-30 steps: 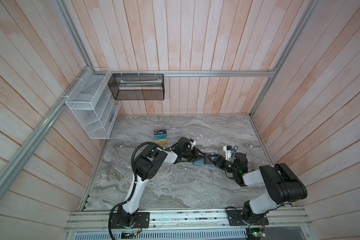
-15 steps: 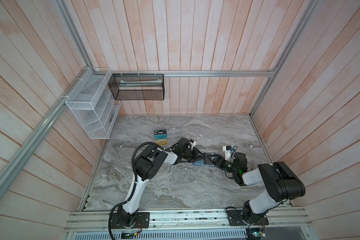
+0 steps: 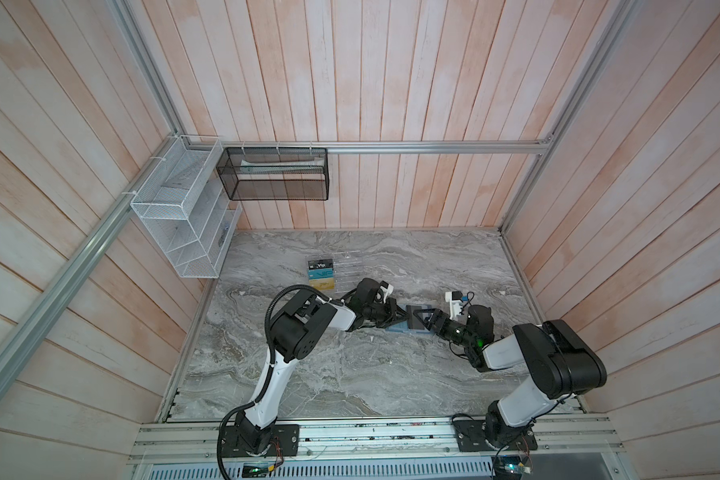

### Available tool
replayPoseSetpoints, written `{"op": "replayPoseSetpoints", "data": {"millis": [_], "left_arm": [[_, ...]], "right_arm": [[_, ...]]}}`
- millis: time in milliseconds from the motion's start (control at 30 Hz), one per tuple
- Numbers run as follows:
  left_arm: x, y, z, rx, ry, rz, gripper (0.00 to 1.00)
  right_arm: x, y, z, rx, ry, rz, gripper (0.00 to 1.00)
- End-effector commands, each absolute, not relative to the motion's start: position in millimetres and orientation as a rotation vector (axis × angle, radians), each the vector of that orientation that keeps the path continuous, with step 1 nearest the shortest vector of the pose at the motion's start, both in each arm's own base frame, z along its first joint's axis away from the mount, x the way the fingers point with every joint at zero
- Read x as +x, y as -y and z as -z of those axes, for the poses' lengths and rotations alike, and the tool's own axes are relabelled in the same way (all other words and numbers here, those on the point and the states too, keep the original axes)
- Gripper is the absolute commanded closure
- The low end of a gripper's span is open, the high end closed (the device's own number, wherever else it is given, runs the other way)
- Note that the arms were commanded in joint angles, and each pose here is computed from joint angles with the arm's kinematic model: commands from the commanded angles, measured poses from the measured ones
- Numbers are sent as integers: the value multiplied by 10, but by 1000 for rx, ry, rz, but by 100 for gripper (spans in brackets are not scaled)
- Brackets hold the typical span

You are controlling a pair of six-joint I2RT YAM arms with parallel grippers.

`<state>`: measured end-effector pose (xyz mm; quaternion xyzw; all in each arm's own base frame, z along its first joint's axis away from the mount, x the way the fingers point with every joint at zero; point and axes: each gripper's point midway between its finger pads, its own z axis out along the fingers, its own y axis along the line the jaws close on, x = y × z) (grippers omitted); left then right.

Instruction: Take the credit cards out of the card holder

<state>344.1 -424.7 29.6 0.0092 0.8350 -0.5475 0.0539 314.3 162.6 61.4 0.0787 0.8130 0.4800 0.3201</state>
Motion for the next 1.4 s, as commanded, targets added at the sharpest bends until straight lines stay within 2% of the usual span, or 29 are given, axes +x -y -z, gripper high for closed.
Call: {"op": "replayPoseSetpoints", "data": {"millis": [0,100,367,600,900,1100,1367], "left_arm": [[3185,4016,392,-101,-2756,1506,94],[3191,4019,373,-93,-2751,1505,100],[3224,3960,352,-31,-2744,1469,100],[3292,3762,335,25,-2733,1333,100],[3400,3656,138,59,-2686,1267,100],[3433,3600,16,62,-2647,1281,100],[3465,3581,-282,-12,-2551,1428,100]], "right_arm": [[3133,-1617,-523,241,-2172,-1267,6],[3142,-1620,-529,239,-2172,-1269,7],[3141,-1620,-531,234,-2176,-1265,7],[3132,-1614,-519,230,-2184,-1255,7],[3126,-1608,-516,230,-2184,-1251,7],[3123,-1613,-577,211,-2176,-1247,7],[3141,-1613,-757,189,-2151,-1229,7]]}}
